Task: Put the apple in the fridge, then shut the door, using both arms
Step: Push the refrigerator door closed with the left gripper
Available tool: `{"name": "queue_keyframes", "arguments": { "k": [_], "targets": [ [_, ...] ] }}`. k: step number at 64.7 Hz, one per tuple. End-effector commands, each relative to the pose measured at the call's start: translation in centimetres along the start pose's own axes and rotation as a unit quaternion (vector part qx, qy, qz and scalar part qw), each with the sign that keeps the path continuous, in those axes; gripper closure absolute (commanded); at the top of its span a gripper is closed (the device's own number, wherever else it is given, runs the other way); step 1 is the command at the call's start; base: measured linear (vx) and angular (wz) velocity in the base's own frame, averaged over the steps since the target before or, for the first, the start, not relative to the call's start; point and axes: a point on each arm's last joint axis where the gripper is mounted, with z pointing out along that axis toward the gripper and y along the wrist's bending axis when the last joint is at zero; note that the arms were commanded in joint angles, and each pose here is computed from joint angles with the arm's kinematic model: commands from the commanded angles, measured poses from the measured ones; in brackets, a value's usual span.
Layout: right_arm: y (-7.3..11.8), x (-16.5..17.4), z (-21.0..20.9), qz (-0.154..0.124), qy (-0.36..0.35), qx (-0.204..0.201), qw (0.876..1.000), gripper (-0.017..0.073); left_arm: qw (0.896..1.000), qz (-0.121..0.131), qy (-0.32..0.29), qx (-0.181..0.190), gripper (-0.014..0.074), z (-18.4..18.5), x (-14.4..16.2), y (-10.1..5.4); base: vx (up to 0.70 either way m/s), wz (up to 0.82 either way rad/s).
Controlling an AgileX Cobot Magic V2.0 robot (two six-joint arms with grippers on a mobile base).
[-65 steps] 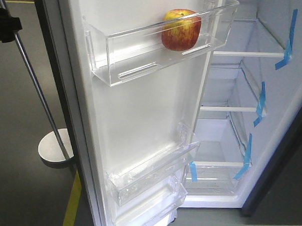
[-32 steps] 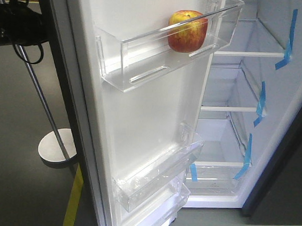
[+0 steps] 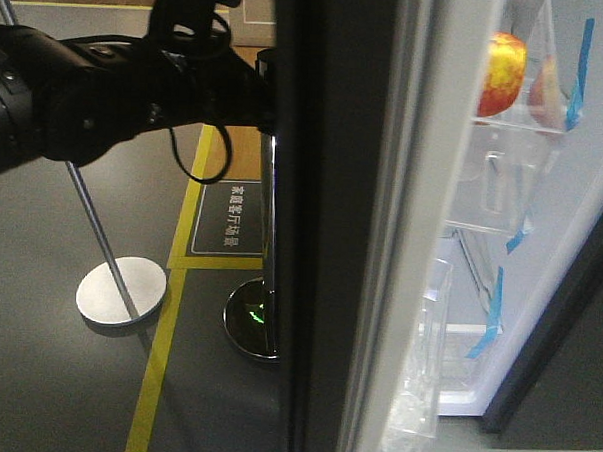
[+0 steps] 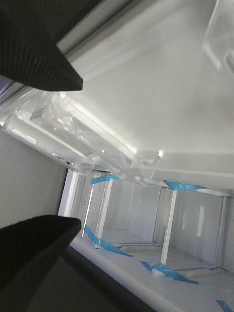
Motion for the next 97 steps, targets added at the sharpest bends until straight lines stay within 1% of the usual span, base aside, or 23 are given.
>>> {"name": "queue_keyframes", "arguments": {
  "k": [1, 5, 6, 9, 16, 22, 28, 34, 37, 45, 50, 56, 63, 68, 75, 82, 89, 97],
  "targets": [
    [0.0, -1.1, -0.5, -0.003, -0.042, 0.002, 0.999, 0.0053, 0.992, 0.003, -0.111, 0.058, 0.0026, -1.9, -3.6, -3.4, 0.00, 0.00],
    [0.0, -1.1, -0.5, -0.003, -0.042, 0.002, 0.999, 0.0053, 0.990, 0.007, -0.118, 0.079, 0.0026, -1.3, -4.1, -5.2, 0.00, 0.00],
    [0.0, -1.1, -0.5, -0.003, -0.042, 0.002, 0.999, 0.0053, 0.990, 0.007, -0.118, 0.081, 0.0026, -1.2, -4.1, -5.4, 0.00, 0.00],
    [0.0, -1.1, -0.5, -0.003, -0.042, 0.002, 0.999, 0.0053, 0.988, 0.010, -0.122, 0.094, 0.0026, -0.5, -4.6, -6.7, 0.00, 0.00],
    [0.0, -1.1, -0.5, -0.003, -0.042, 0.002, 0.999, 0.0053, 0.987, 0.012, -0.117, 0.107, 0.0026, 1.3, -5.3, -8.6, 0.00, 0.00],
    [0.0, -1.1, -0.5, -0.003, -0.042, 0.002, 0.999, 0.0053, 0.987, 0.001, -0.114, 0.112, 0.0026, 2.7, -5.8, -9.3, 0.00, 0.00],
    [0.0, -1.1, -0.5, -0.003, -0.042, 0.002, 0.999, 0.0053, 0.986, -0.015, -0.117, 0.116, 0.0026, 3.7, -6.4, -9.6, 0.00, 0.00],
    [0.0, -1.1, -0.5, -0.003, -0.042, 0.002, 0.999, 0.0053, 0.986, -0.018, -0.120, 0.116, 0.0026, 3.7, -7.0, -9.6, 0.00, 0.00],
    [0.0, -1.1, -0.5, -0.003, -0.042, 0.002, 0.999, 0.0053, 0.986, -0.017, -0.122, 0.113, 0.0026, 3.6, -7.2, -9.4, 0.00, 0.00],
    [0.0, -1.1, -0.5, -0.003, -0.042, 0.002, 0.999, 0.0053, 0.988, -0.023, -0.120, 0.099, 0.0029, 2.9, -8.0, -8.1, 0.00, 0.00],
    [0.0, -1.1, -0.5, -0.003, -0.042, 0.002, 0.999, 0.0053, 0.991, -0.025, -0.103, 0.085, 0.0035, 2.4, -8.1, -7.0, 0.00, 0.00],
    [0.0, -1.1, -0.5, -0.003, -0.042, 0.002, 0.999, 0.0053, 0.995, -0.033, -0.063, 0.067, 0.0042, 1.9, -7.9, -6.0, 0.00, 0.00],
    [0.0, -1.1, -0.5, -0.003, -0.042, 0.002, 0.999, 0.0053, 0.998, -0.025, -0.023, 0.047, 0.0050, 1.0, -7.7, -5.0, 0.00, 0.00],
    [0.0, -1.1, -0.5, -0.003, -0.042, 0.002, 0.999, 0.0053, 0.999, -0.022, -0.014, 0.036, 0.0057, -0.1, -7.8, -4.4, 0.00, 0.00],
    [0.0, -1.1, -0.5, -0.003, -0.042, 0.002, 0.999, 0.0053, 0.999, -0.026, -0.009, 0.023, 0.0064, -2.1, -7.7, -3.1, 0.00, 0.00],
    [0.0, -1.1, -0.5, -0.003, -0.042, 0.002, 0.999, 0.0053, 0.999, -0.033, -0.018, 0.014, 0.0074, -4.7, -7.2, -1.8, 0.00, 0.00],
    [0.0, -1.1, -0.5, -0.003, -0.042, 0.002, 0.999, 0.0053, 0.998, -0.052, -0.014, 0.013, 0.0080, -7.4, -5.7, -0.9, 0.00, 0.00],
    [0.0, -1.1, -0.5, -0.003, -0.042, 0.002, 0.999, 0.0053, 0.999, -0.046, -0.013, 0.011, 0.0080, -9.9, -3.2, -0.5, 0.00, 0.00]
  ]
}}
